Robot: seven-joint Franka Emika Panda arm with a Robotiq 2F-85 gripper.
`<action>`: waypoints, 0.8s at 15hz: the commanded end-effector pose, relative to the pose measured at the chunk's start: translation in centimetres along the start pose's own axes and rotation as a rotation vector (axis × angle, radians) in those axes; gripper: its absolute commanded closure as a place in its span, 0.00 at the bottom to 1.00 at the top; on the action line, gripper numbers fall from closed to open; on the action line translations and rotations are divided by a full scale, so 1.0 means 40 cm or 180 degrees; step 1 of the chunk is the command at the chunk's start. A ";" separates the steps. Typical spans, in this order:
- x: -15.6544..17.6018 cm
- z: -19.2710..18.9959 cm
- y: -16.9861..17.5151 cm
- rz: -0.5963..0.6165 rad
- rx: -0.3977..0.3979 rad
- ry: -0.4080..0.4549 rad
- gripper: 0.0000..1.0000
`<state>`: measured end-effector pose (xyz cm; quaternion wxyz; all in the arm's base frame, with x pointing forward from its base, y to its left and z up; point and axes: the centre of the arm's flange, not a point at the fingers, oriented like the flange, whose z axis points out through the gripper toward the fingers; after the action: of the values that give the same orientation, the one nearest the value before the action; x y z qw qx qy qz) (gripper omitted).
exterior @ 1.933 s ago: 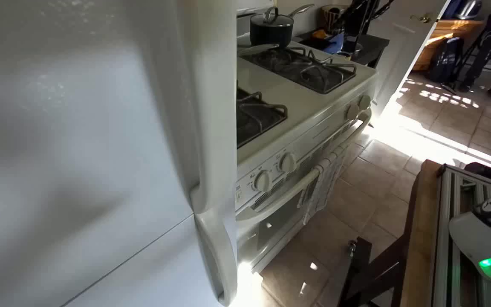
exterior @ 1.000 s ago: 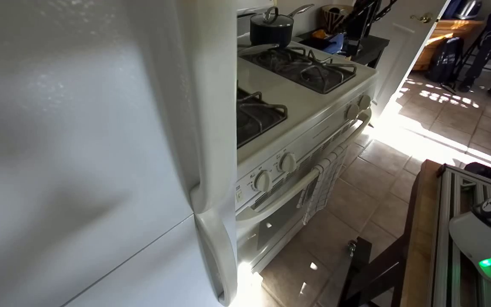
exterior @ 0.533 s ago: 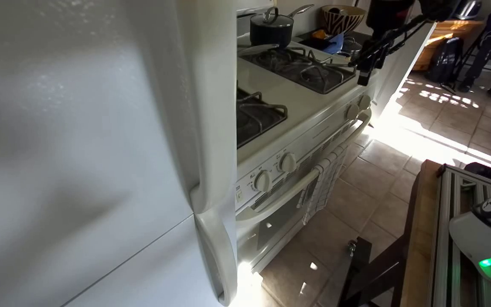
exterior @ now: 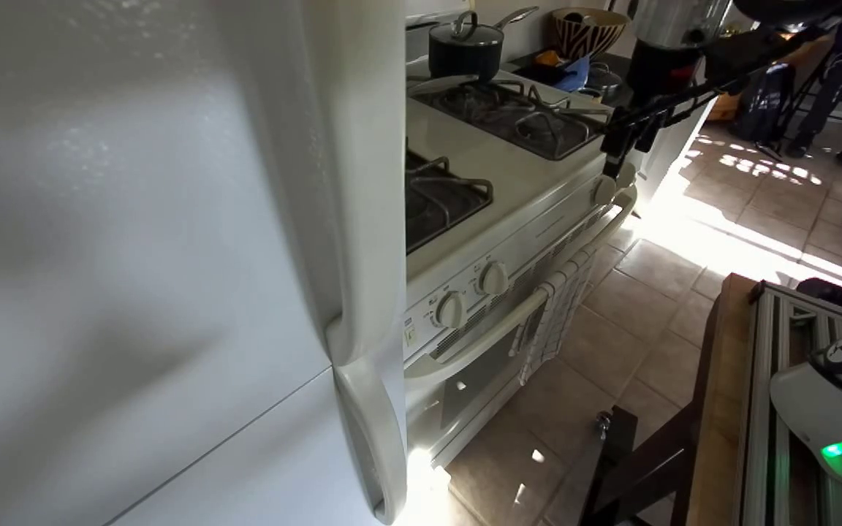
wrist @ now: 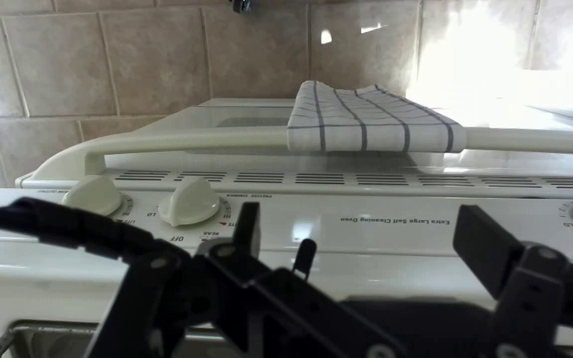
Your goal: Remove the white towel from the oven handle and put it on the stove
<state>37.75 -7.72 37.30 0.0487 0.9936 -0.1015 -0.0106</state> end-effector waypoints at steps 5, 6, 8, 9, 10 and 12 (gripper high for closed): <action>-0.066 0.108 0.028 0.0478 0.0035 -0.0097 0.00; -0.086 0.123 0.030 0.0552 0.0075 -0.0204 0.00; -0.117 0.162 0.030 0.0639 0.0157 -0.0224 0.00; -0.122 0.177 0.027 0.0636 0.0210 -0.0231 0.00; -0.112 0.185 0.027 0.0671 0.0269 -0.0187 0.00; -0.090 0.212 0.022 0.0765 0.0349 -0.0043 0.00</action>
<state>35.37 -9.11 32.26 0.0139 0.9789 -0.2015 -0.0306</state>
